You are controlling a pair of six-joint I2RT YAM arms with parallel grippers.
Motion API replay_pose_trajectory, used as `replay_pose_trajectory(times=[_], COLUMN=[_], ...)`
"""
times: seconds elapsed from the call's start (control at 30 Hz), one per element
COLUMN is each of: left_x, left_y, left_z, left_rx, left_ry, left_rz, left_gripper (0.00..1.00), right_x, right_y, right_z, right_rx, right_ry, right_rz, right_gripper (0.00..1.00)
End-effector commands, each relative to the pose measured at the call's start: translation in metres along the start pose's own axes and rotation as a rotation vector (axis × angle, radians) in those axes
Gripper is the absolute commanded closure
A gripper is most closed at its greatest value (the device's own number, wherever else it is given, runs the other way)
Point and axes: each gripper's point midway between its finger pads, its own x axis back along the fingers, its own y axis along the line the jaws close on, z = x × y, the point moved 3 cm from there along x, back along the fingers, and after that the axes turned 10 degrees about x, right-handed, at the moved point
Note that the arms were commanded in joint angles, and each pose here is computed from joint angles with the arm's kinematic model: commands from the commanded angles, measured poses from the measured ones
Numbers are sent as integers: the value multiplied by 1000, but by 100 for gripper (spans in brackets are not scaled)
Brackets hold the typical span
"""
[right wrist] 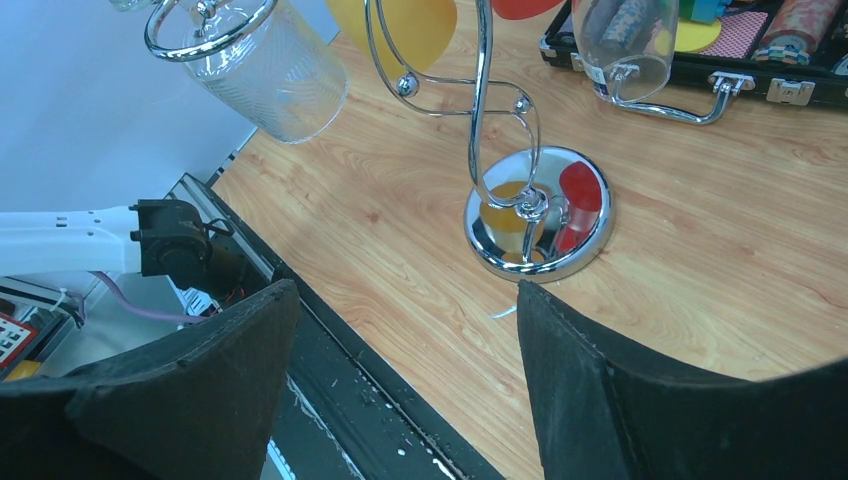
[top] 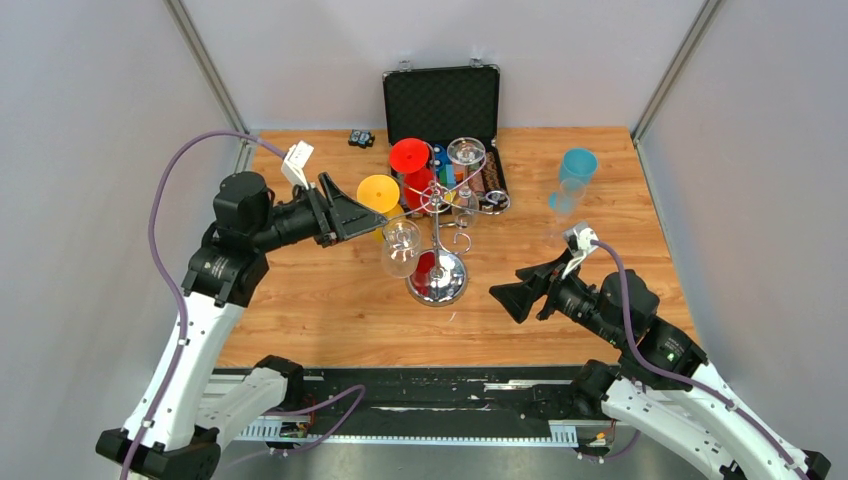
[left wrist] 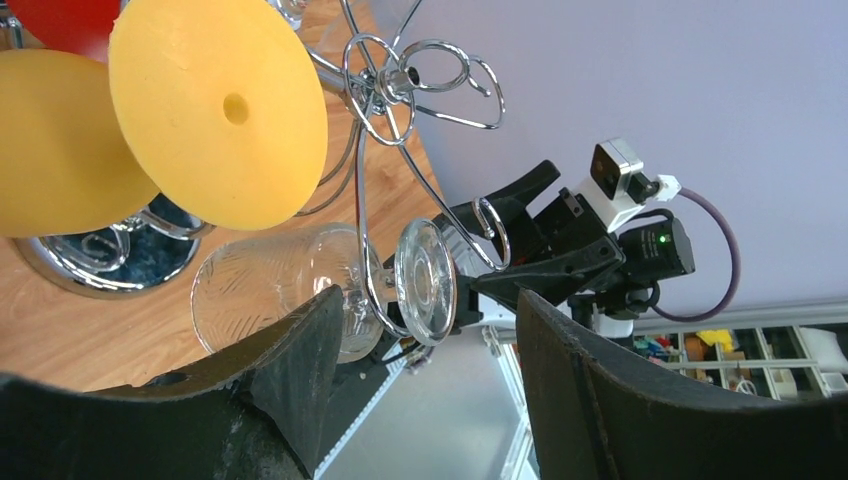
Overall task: Take the wine glass off the wine glass rack
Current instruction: Pick up the wine glass from the wine rack.
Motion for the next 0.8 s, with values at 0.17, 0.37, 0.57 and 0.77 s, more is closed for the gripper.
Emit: replay_pose_trajectory(times=[0.17, 0.37, 0.57, 0.77], left_x=[3, 3, 0, -5], left_y=[-21, -28, -27, -25], left_z=[-3, 0, 2, 5], left_rx=[-76, -84, -81, -78], left_ry=[-7, 3, 12, 24], left_rz=[43, 65, 62, 57], left_gripper=[31, 31, 32, 32], right_x=[-1, 0, 1, 2], right_y=[1, 1, 1, 0], right_z=[1, 3, 3, 6], right_rx=[-20, -23, -25, -27], right_ry=[-1, -1, -4, 1], right_rz=[-3, -5, -5, -2], right_gripper=[22, 22, 23, 23])
